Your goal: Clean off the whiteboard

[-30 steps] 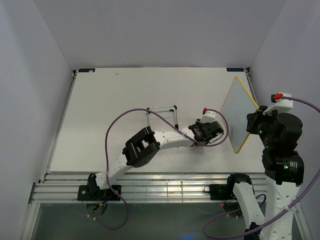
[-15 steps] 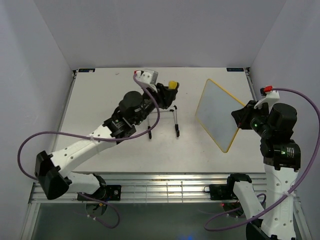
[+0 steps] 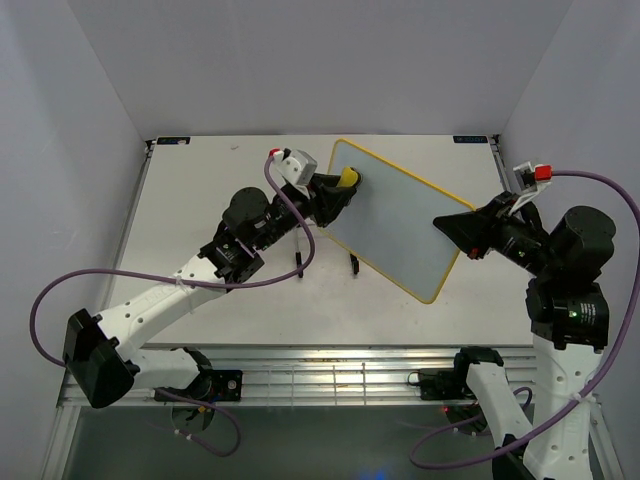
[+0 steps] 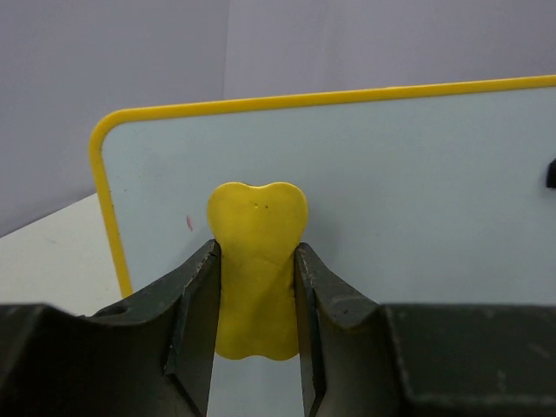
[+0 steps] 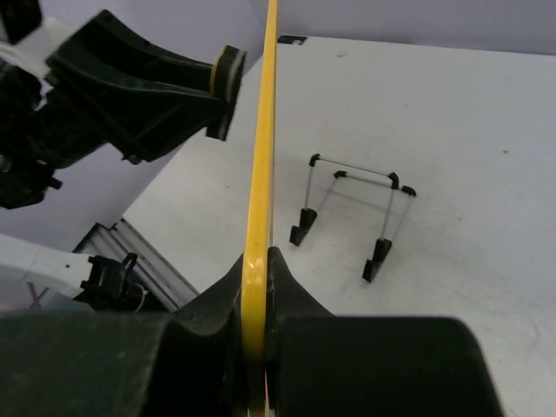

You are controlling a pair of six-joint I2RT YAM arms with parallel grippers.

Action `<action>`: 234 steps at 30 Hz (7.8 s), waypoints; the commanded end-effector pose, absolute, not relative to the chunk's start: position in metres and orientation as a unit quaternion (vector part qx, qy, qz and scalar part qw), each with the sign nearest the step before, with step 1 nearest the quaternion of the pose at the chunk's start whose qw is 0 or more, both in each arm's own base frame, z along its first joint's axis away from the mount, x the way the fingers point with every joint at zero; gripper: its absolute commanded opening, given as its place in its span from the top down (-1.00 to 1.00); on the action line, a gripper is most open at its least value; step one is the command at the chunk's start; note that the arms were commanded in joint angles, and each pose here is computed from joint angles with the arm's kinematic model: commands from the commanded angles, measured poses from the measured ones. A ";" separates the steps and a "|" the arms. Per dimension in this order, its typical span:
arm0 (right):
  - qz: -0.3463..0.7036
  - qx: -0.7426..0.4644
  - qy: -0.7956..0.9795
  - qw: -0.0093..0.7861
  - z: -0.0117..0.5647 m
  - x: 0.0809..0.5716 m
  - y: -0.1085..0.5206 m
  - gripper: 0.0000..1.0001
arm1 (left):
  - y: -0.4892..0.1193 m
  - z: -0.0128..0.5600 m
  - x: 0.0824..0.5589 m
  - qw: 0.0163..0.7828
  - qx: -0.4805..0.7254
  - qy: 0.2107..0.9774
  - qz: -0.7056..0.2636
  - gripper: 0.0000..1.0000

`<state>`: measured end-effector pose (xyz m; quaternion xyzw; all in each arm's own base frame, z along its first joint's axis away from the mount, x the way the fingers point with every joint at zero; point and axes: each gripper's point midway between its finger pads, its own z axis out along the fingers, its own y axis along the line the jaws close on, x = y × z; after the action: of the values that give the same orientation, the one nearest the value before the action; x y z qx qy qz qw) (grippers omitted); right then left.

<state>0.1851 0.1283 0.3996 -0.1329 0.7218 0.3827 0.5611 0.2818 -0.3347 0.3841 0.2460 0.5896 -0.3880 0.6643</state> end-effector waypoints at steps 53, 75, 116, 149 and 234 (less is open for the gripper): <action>0.468 -0.216 0.638 0.572 0.436 0.160 0.158 0.85 | -0.216 0.337 0.366 0.684 0.024 0.683 -0.257 0.92; 0.416 -0.292 0.600 0.617 0.421 0.256 0.155 0.85 | -0.076 0.079 0.260 0.426 -0.217 0.878 -0.033 0.51; 0.543 -0.461 0.537 0.452 0.306 0.335 0.257 0.84 | -0.112 0.228 0.217 0.529 -0.022 0.821 -0.211 -0.96; 0.574 -0.442 0.568 0.391 0.205 0.376 0.230 0.66 | -0.123 0.236 0.209 0.548 0.014 0.798 -0.250 -0.96; 0.158 -0.054 0.825 0.540 0.246 0.312 0.079 -0.80 | -0.075 0.218 0.248 0.558 -0.071 0.819 -0.116 -0.96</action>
<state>0.3242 0.1022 0.2380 -0.1359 0.8166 0.2120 0.5193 0.2378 -0.0942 0.2096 -0.0448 0.8288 -0.1476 0.5379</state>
